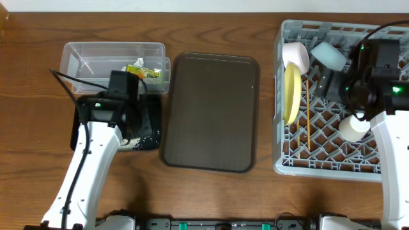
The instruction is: Sort waste into correct bins and load items into the dishwasher rack
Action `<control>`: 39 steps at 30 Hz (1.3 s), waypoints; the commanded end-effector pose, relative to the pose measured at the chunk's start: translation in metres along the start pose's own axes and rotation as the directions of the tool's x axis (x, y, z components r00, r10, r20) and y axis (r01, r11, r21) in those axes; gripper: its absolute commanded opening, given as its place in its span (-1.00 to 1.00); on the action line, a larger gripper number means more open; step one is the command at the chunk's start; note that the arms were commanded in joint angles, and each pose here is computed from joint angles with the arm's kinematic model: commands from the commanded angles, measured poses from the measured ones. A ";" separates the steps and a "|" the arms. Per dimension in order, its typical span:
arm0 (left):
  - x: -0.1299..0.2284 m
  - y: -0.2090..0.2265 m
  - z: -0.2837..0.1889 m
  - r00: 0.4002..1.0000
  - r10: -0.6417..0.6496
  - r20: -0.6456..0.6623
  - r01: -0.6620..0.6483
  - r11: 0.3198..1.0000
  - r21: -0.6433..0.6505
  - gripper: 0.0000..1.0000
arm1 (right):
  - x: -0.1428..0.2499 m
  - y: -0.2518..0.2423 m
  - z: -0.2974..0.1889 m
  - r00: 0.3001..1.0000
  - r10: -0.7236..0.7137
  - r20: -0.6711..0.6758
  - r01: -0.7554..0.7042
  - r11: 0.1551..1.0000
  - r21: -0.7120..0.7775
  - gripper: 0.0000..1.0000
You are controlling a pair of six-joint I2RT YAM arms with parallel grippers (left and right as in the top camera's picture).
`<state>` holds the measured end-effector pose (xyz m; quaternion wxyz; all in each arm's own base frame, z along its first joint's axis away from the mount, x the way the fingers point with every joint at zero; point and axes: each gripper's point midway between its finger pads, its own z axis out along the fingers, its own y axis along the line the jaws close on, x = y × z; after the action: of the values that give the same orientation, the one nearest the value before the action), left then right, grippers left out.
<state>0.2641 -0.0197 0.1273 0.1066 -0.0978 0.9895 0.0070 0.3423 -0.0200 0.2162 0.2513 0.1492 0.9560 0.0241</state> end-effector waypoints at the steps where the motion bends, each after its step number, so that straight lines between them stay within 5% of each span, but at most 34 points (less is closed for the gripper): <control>1: 0.007 -0.006 -0.009 1.000 0.017 0.009 -0.017 1.000 0.009 0.25 | 0.022 -0.002 0.007 0.999 -0.008 -0.042 0.007 1.000 -0.016 0.81; 10: 0.031 -0.026 -0.040 0.951 0.099 0.293 -0.138 0.983 0.117 0.26 | 0.074 -0.012 -0.002 0.989 -0.011 0.149 0.023 0.997 -0.076 0.98; 11: 0.036 -0.025 -0.042 0.943 0.098 0.318 -0.145 0.981 0.127 0.34 | 0.077 -0.013 -0.005 0.985 -0.010 0.173 0.024 0.996 -0.081 0.99; 12: 0.041 -0.022 -0.044 0.935 0.092 0.342 -0.146 0.980 0.135 0.72 | 0.082 -0.015 -0.009 0.979 -0.009 0.204 0.026 0.996 -0.082 0.99; 18: 0.047 -0.013 -0.061 0.886 0.054 0.461 -0.144 0.976 0.161 0.76 | 0.104 -0.027 -0.027 0.948 0.000 0.319 0.025 0.997 -0.075 0.99; 39: 0.047 -0.013 -0.065 0.877 0.048 0.477 -0.145 0.975 0.168 0.89 | 0.152 -0.039 -0.022 0.985 -0.010 0.170 0.017 0.999 -0.040 0.99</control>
<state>0.2072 -0.0444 0.1811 0.3502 -0.0295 0.9339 -0.0658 0.1963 -0.0101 0.1616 0.3370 0.1404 0.9303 0.0349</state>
